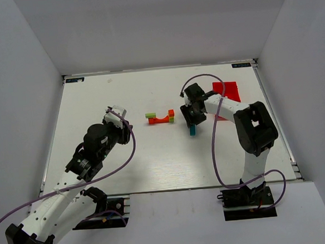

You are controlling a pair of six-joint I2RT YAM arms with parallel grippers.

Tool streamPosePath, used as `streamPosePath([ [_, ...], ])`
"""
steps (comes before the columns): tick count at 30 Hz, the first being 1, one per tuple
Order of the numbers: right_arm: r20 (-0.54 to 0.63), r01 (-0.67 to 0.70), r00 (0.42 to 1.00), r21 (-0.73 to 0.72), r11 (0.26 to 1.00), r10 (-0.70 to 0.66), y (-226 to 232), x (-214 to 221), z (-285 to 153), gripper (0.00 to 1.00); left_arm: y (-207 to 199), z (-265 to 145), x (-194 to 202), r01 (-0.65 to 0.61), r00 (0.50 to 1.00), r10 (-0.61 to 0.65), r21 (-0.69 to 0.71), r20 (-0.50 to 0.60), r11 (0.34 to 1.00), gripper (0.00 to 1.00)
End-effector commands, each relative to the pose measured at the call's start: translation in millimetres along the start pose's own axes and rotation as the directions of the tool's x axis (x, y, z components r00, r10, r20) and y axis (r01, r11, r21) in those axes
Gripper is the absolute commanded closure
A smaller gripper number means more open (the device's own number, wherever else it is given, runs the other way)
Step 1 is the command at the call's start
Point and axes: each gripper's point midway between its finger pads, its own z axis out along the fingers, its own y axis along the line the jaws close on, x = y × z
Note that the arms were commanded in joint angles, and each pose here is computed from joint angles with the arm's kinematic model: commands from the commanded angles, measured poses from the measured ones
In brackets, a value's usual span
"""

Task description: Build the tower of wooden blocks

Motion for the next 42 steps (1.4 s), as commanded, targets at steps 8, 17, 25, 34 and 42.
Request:
streamPosePath([
  [8, 0.035, -0.086, 0.996, 0.113, 0.990, 0.082, -14.7, 3.2, 1.9, 0.50, -1.2, -3.0, -7.0, 0.004, 1.000, -0.004, 0.011, 0.022, 1.000, 0.46],
  [17, 0.019, -0.078, 0.997, 0.093, 0.993, 0.076, -9.4, 7.1, 7.5, 0.53, -1.2, -3.0, -7.0, 0.004, 1.000, -0.004, 0.011, 0.022, 1.000, 0.46],
  [25, 0.019, 0.025, 0.999, 0.086, 0.996, -0.027, -7.3, 4.1, 3.8, 0.57, -1.2, -3.0, -7.0, 0.004, 1.000, -0.004, 0.011, 0.022, 1.000, 0.46],
  [34, 0.032, 0.072, 0.997, 0.073, 0.995, -0.075, -6.6, 11.3, -1.4, 0.60, -1.2, -3.0, -7.0, 0.004, 1.000, -0.004, 0.011, 0.022, 1.000, 0.46],
  [42, 0.060, 0.191, 0.980, 0.024, 0.981, -0.192, -3.1, 9.0, -10.0, 0.86, -1.2, -3.0, -7.0, 0.004, 1.000, -0.004, 0.011, 0.022, 1.000, 0.46],
])
